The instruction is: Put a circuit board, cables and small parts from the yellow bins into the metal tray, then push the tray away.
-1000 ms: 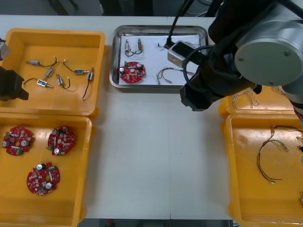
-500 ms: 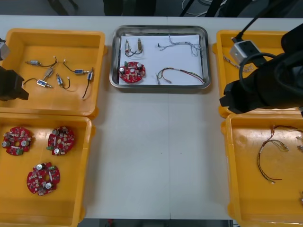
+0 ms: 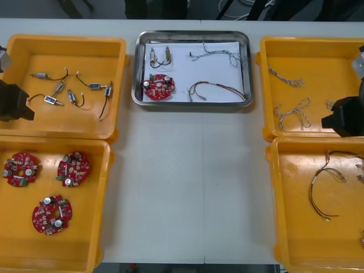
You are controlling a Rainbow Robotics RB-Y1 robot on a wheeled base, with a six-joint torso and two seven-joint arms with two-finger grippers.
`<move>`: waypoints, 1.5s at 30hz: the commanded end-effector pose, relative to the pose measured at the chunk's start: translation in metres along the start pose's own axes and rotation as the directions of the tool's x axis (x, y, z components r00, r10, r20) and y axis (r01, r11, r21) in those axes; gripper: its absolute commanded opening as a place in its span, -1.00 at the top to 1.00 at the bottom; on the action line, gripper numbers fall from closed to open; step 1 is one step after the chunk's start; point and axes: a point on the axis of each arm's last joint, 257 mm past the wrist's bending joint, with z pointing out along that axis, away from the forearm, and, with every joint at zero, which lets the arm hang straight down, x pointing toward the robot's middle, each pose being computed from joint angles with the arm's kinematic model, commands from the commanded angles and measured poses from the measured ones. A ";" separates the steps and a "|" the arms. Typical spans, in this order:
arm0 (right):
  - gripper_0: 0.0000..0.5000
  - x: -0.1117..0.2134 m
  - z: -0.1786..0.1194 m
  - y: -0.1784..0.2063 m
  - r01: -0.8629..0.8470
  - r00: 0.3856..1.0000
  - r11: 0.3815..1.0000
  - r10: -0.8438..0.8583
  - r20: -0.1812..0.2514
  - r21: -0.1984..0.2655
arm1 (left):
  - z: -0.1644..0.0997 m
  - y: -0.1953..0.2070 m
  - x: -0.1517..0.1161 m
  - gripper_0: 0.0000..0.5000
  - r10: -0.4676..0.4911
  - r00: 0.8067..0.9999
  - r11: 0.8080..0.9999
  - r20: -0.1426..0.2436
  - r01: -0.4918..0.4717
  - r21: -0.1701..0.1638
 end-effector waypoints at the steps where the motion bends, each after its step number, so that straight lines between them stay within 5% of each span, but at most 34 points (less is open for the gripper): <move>1: -1.00 0.016 -0.012 -0.047 0.000 1.000 0.997 0.002 -0.018 0.072 | -0.006 0.002 -0.001 -1.00 0.073 0.997 0.997 0.025 -0.073 -0.001; 11: -1.00 0.052 -0.008 -0.087 -0.102 0.991 0.985 0.113 -0.074 0.138 | -0.006 0.002 -0.001 -1.00 0.073 0.997 0.997 0.025 -0.073 -0.001; 17: -1.00 0.057 -0.004 -0.093 -0.178 0.978 0.980 0.186 -0.096 0.087 | -0.006 0.002 -0.001 -1.00 0.073 0.997 0.997 0.025 -0.073 -0.001; 27: -1.00 0.060 0.001 -0.099 -0.167 0.979 0.979 0.179 -0.095 0.118 | -0.006 0.002 -0.001 -1.00 0.073 0.997 0.997 0.025 -0.073 -0.001; 45: -1.00 0.066 0.011 -0.056 -0.004 0.992 0.997 0.014 -0.124 0.079 | -0.006 0.002 -0.001 -1.00 0.073 0.997 0.997 0.025 -0.073 -0.001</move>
